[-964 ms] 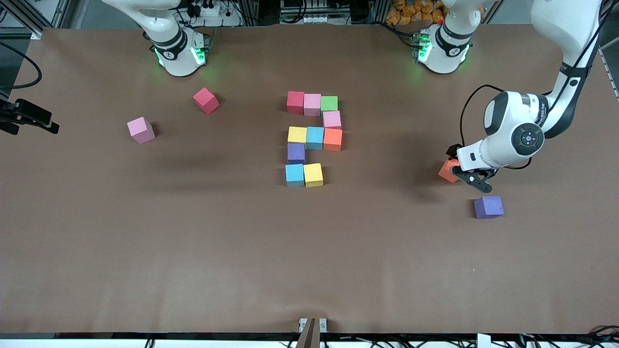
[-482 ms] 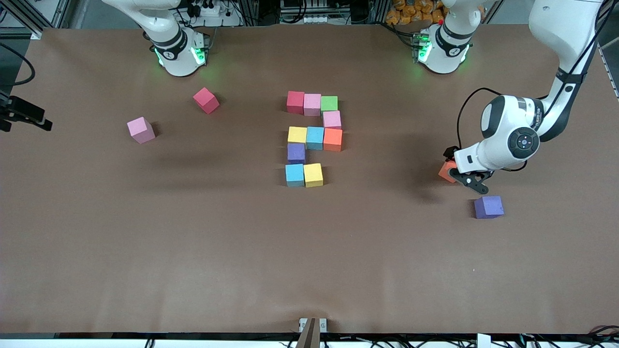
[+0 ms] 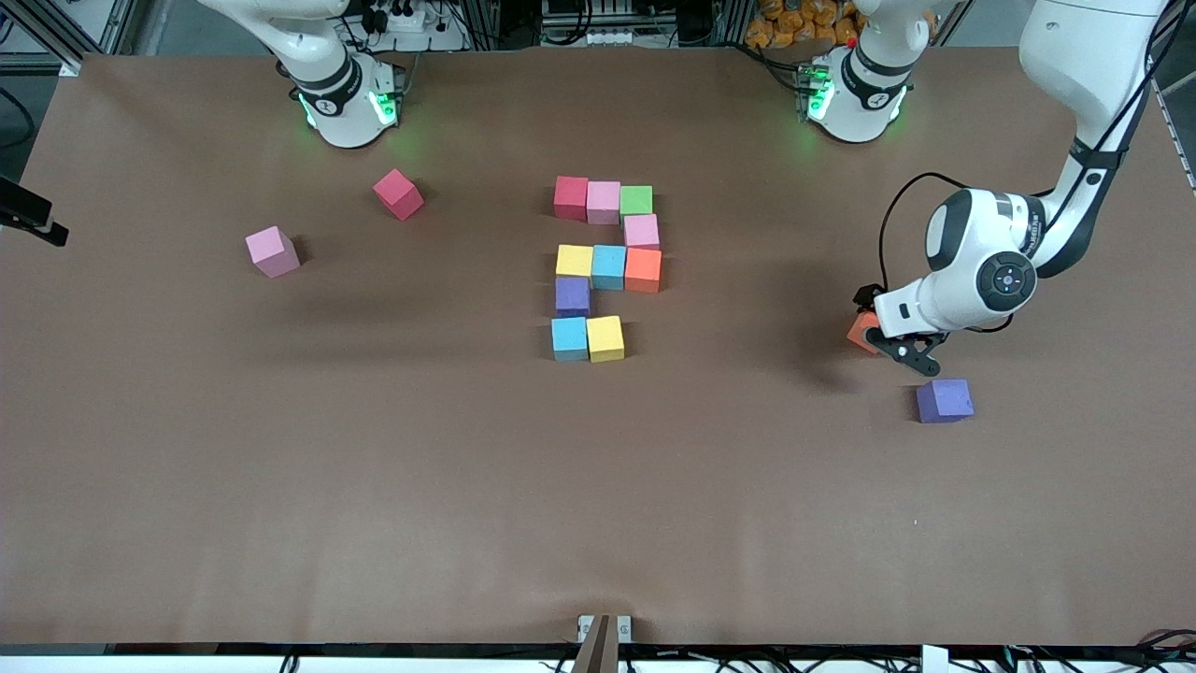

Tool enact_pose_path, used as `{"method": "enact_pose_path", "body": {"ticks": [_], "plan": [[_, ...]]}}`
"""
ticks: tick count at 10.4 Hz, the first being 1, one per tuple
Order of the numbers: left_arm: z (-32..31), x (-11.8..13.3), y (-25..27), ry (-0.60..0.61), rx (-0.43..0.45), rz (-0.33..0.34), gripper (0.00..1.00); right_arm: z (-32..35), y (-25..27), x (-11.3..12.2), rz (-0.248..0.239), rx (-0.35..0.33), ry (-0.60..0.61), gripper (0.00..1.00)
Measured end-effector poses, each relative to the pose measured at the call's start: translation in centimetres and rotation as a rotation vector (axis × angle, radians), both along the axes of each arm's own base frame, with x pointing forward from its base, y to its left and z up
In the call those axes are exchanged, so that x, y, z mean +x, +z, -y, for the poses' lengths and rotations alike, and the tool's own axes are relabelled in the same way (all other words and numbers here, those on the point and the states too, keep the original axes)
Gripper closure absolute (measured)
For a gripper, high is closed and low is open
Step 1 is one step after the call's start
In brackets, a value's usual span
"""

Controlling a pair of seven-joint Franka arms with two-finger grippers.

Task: Form number 2 with 11 blocks

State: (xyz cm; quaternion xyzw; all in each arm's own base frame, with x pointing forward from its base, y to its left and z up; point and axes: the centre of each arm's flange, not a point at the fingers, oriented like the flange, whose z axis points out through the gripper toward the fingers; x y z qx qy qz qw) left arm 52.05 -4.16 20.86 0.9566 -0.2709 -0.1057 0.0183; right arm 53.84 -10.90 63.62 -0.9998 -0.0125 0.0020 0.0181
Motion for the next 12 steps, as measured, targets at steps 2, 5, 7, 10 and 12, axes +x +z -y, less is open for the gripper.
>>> {"method": "enact_pose_path", "body": {"ticks": [2,5,7,10,12], "plan": [[0.0,-0.1,-0.4,0.003,-0.002,-0.008,0.06,0.0,0.1,0.0,-0.001,0.000,0.011,0.00],[0.0,-0.1,-0.5,0.004,-0.002,-0.007,0.19,-0.6,0.0,0.1,-0.003,0.003,0.022,0.00],[0.0,0.1,-0.3,0.004,-0.002,-0.002,0.37,-1.9,-0.2,0.5,-0.002,0.003,0.040,0.00],[0.1,1.0,0.5,0.002,-0.003,0.020,0.44,-2.6,-0.9,1.2,-0.005,0.002,0.041,0.00],[0.9,1.7,1.3,-0.023,-0.010,0.042,0.44,-2.6,-0.9,1.2,-0.005,0.002,0.041,0.00]]}}
